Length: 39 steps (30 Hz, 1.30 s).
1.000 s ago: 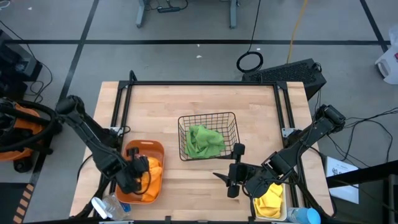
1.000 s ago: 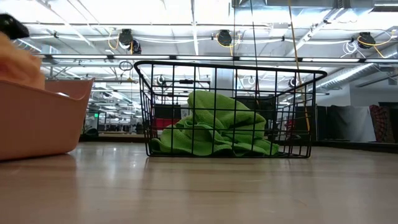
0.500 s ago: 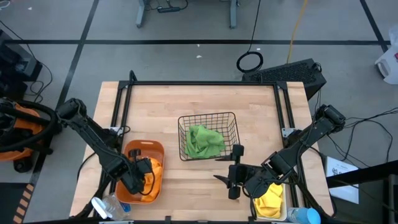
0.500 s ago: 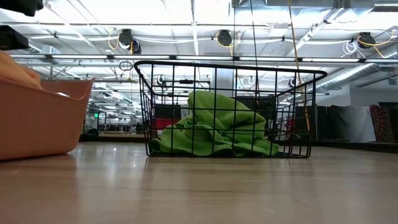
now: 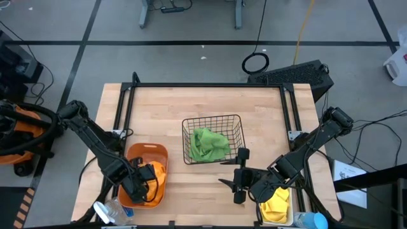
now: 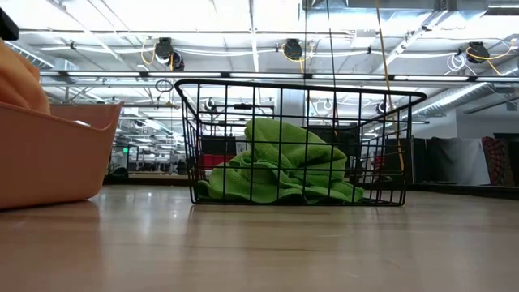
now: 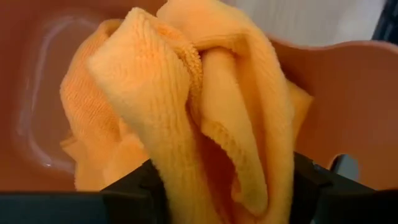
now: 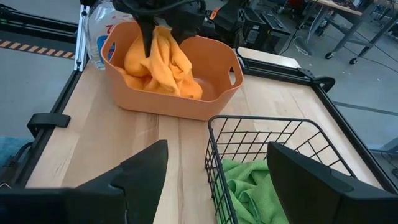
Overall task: Sort microfiber towel by color & place in baskets
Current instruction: Put the orange microfiber cloth into the orange bin
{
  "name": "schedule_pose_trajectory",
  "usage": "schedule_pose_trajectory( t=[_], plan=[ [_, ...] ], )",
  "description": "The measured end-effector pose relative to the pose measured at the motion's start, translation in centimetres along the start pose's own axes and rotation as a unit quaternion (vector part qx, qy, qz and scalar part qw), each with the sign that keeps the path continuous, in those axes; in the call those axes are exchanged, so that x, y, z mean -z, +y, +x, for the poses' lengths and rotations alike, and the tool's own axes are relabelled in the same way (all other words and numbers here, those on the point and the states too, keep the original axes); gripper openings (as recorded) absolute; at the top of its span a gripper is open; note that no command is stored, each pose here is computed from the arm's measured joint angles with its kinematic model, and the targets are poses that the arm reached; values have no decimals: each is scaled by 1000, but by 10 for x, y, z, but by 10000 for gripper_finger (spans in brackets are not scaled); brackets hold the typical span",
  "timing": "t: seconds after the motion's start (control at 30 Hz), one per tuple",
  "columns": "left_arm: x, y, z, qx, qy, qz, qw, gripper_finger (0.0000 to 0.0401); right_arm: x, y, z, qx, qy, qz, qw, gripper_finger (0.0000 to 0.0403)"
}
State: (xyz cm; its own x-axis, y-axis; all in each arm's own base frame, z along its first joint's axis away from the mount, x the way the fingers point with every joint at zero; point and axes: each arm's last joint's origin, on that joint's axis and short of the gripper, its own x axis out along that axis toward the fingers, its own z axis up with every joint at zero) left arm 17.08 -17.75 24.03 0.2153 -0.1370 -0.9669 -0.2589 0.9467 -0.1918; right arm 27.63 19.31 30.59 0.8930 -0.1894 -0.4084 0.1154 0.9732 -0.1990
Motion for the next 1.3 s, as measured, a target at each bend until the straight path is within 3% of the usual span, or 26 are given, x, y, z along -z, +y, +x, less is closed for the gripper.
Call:
schedule_pose_trajectory(
  t=[0.13,0.23,0.47,0.53,0.63,0.9,1.3],
  plan=[
    [0,0,-2,-5,3,0,1000,198,0,0,0,0,2,-2,1000,265],
    [1,1,-2,-6,7,1,1000,175,1,0,0,1,2,-3,1000,265],
    [3,5,-2,-24,27,36,999,33,2,0,0,2,7,-6,1000,265],
    [1,6,-2,-34,7,60,998,13,2,-1,0,2,8,-7,1000,265],
    [-2,10,5,-39,1,76,996,14,2,-1,0,3,8,-7,1000,265],
    [1,33,39,-60,72,50,994,7,3,-1,0,4,12,-10,1000,265],
    [2,52,60,-64,83,37,994,13,5,-2,0,6,21,-18,1000,265]
  ],
)
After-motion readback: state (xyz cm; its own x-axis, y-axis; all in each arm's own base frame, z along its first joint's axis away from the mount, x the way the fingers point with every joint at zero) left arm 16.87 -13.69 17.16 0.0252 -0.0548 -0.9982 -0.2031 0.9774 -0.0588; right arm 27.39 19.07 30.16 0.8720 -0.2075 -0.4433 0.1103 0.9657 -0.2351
